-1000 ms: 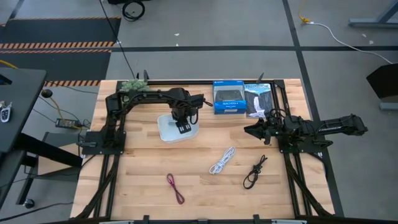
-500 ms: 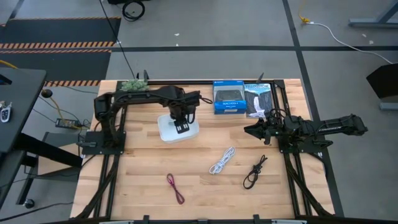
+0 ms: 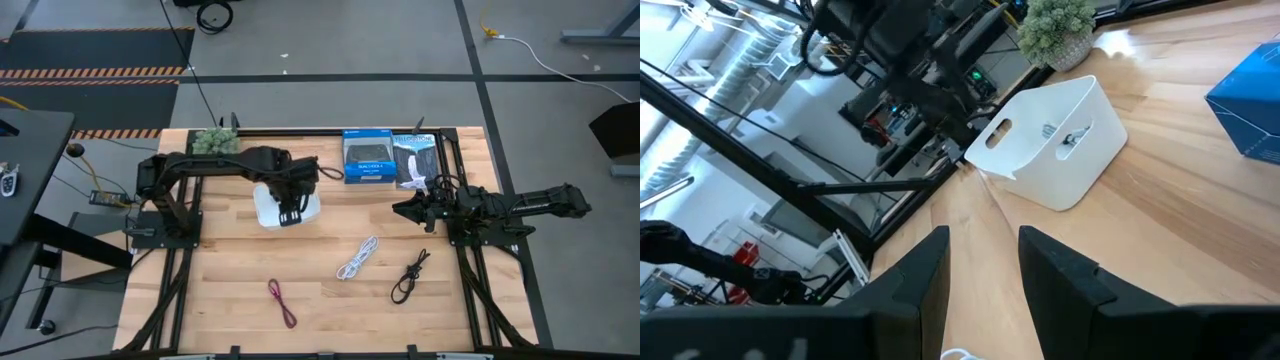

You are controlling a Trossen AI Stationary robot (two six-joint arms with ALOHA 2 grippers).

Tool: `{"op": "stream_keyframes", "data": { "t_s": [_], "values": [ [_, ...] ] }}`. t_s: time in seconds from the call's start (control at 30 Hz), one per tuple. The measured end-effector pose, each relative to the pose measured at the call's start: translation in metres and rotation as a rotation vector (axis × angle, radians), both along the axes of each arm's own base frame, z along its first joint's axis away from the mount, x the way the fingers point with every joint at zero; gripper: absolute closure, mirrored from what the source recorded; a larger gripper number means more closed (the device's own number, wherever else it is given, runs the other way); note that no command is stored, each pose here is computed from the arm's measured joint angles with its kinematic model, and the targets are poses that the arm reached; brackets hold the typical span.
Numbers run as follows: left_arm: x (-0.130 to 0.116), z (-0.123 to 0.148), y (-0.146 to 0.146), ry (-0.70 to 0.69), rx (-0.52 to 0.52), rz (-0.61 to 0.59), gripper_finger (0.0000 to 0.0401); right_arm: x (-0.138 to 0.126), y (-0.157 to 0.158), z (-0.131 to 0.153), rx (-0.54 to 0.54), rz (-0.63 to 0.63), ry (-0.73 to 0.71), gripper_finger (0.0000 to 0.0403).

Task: Pick and place USB-C Cables
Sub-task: Put the pink cable charger into the white bin

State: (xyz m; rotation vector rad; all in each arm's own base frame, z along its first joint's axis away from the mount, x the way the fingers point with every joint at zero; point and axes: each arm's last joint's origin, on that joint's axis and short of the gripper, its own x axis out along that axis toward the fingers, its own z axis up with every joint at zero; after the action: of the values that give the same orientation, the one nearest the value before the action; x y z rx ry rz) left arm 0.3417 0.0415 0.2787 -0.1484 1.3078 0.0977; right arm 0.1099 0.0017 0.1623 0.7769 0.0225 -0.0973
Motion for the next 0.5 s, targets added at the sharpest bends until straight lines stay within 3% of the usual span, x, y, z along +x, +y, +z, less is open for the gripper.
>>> {"op": "stream_keyframes", "data": {
  "t_s": [0.3,0.5],
  "values": [
    [0.004,0.001,-0.054,-0.027,0.015,-0.313,0.0273,0.000,0.000,0.000,0.000,0.000,0.000,0.0275],
    [0.005,-0.004,-0.087,-0.020,0.032,-0.422,0.0223,0.000,0.000,0.000,0.000,0.000,0.000,0.0275]
  ]
}}
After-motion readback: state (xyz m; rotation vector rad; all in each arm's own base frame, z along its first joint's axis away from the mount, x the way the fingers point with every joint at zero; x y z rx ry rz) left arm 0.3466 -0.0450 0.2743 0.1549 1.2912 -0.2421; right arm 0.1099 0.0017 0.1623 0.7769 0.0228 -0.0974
